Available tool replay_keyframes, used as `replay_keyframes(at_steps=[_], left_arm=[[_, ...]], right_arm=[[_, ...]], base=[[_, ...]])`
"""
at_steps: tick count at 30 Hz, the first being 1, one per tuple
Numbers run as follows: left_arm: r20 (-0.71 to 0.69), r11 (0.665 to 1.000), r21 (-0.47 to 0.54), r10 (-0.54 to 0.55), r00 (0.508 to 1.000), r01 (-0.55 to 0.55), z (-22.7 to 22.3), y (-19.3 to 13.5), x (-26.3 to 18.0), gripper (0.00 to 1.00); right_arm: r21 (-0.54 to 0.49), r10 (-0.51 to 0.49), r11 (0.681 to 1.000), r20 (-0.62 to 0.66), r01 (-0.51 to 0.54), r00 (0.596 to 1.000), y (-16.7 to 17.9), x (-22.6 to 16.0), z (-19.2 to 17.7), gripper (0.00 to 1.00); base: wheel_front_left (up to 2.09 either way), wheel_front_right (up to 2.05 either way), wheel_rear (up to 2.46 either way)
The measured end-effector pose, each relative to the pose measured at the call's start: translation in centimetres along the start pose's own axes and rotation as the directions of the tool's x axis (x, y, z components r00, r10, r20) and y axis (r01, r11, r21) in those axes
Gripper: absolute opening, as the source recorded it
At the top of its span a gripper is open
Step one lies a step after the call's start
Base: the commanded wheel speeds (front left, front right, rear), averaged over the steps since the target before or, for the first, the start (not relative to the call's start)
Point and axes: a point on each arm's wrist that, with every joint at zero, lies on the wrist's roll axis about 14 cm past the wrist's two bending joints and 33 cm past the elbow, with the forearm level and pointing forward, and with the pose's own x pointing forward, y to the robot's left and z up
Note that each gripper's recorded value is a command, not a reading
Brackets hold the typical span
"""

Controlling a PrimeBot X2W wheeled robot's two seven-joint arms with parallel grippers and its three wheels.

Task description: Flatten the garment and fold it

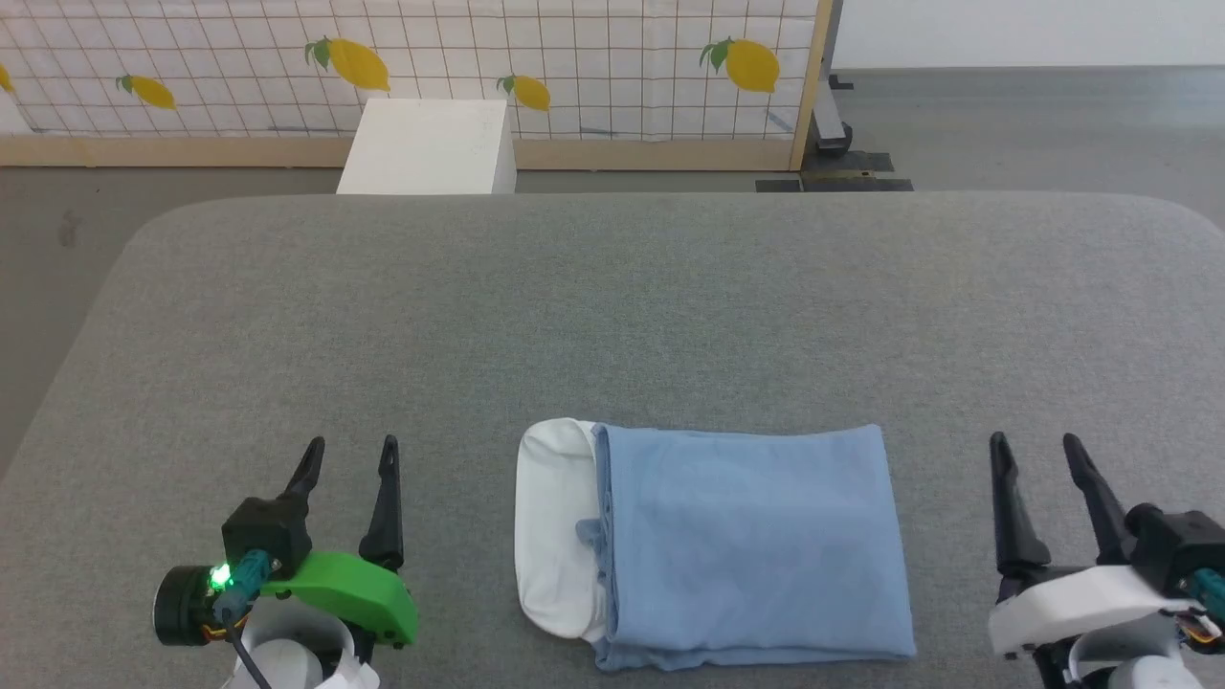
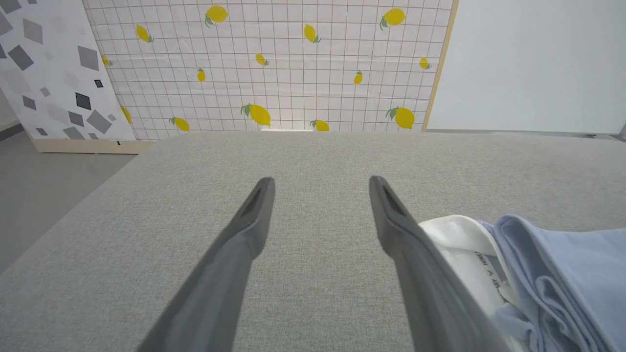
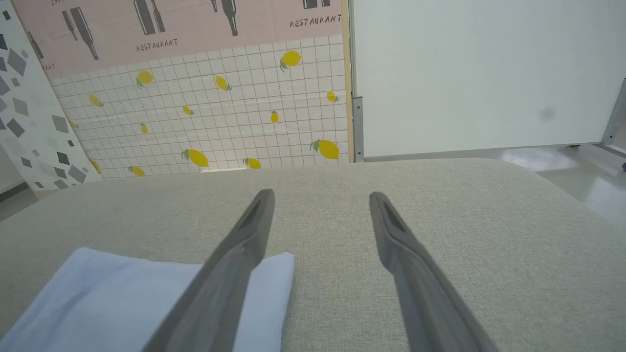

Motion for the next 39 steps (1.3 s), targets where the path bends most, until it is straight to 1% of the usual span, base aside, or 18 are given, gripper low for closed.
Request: replay_keyframes(at_steps=[3,4,6,8,11,14,16,17,20,22,26,31,33,34,35,36,39], left_arm=[[0.001,1.000,-0.005,0.002,1.000,-0.002,0.0,0.0,0.1,1.00],[0.002,1.000,-0.008,0.003,1.000,-0.003,0.0,0.0,0.1,1.00],[0.004,1.000,-0.008,0.007,1.000,-0.007,0.1,0.1,0.2,1.00],[0.004,1.000,-0.008,0.011,1.000,-0.011,0.0,0.2,0.3,1.00],[0.010,1.000,-0.010,0.015,1.000,-0.015,0.1,0.3,0.5,1.00],[0.022,1.000,-0.015,0.027,0.999,-0.027,0.4,0.5,0.6,1.00],[0.023,0.999,-0.023,0.035,0.999,-0.035,0.4,0.7,0.7,1.00],[0.022,0.999,-0.026,0.039,0.999,-0.039,0.3,0.8,0.7,1.00],[0.022,0.998,-0.028,0.050,0.998,-0.050,0.3,1.1,0.9,1.00],[0.021,0.998,-0.027,0.059,0.998,-0.058,0.2,1.3,1.0,1.00],[0.010,0.997,-0.026,0.078,0.997,-0.078,-0.2,1.9,1.1,1.00],[-0.013,0.994,-0.024,0.103,0.995,-0.103,-1.0,2.7,0.8,1.00],[-0.020,0.993,-0.023,0.113,0.993,-0.113,-1.2,3.0,0.7,1.00],[-0.022,0.993,-0.023,0.117,0.993,-0.117,-1.2,3.1,0.7,1.00],[-0.023,0.992,-0.022,0.120,0.993,-0.120,-1.3,3.2,0.6,1.00],[-0.025,0.992,-0.022,0.123,0.992,-0.123,-1.3,3.3,0.6,1.00],[-0.027,0.992,-0.023,0.125,0.992,-0.125,-1.4,3.4,0.5,1.00]], right_arm=[[0.019,-0.026,0.999,-0.053,0.027,0.998,-0.8,0.7,-0.5,1.00],[0.021,-0.022,0.999,-0.090,0.024,0.996,-0.8,1.0,-0.8,1.00],[0.023,-0.004,1.000,-0.215,0.009,0.977,-0.7,1.9,-2.1,1.00],[0.038,0.016,0.999,-0.278,-0.006,0.960,-0.4,3.0,-2.2,1.00],[0.035,0.057,0.998,-0.440,-0.046,0.896,0.4,4.2,-3.6,1.00],[0.024,0.095,0.994,-0.608,-0.102,0.788,1.8,3.9,-6.2,1.00],[0.017,0.105,0.991,-0.708,-0.132,0.699,2.5,3.1,-8.2,1.00],[0.010,0.104,0.989,-0.748,-0.146,0.656,2.8,2.7,-9.2,1.00],[0.010,0.109,0.984,-0.826,-0.179,0.552,3.7,1.6,-11.6,1.00],[0.017,0.116,0.981,-0.851,-0.194,0.513,4.4,1.4,-12.6,1.00],[0.003,0.116,0.971,-0.882,-0.240,0.456,5.5,1.3,-14.4,1.00],[-0.003,0.117,0.961,-0.901,-0.276,0.418,6.3,1.9,-15.7,1.00],[0.000,0.117,0.959,-0.911,-0.283,0.396,6.5,1.9,-16.1,1.00],[0.002,0.115,0.959,-0.917,-0.284,0.382,6.6,1.8,-16.3,0.92],[0.004,0.116,0.959,-0.920,-0.285,0.375,6.6,1.9,-16.4,0.26],[0.009,0.117,0.959,-0.922,-0.284,0.368,6.7,1.9,-16.4,0.00],[0.022,0.129,0.960,-0.920,-0.280,0.370,6.9,2.2,-16.3,0.00]], base=[[0.00,0.00,0.00],[0.00,0.00,0.00],[0.00,0.00,0.00],[0.00,0.00,0.00],[0.00,0.00,0.00],[0.00,0.00,0.00],[0.00,0.00,0.00],[0.00,0.00,0.00],[0.00,0.00,0.00],[0.00,0.00,0.00],[0.00,0.00,0.00],[0.00,0.00,0.00],[0.00,0.00,0.00],[0.00,0.00,0.00],[0.00,0.00,0.00],[0.00,0.00,0.00],[0.00,0.00,0.00]])
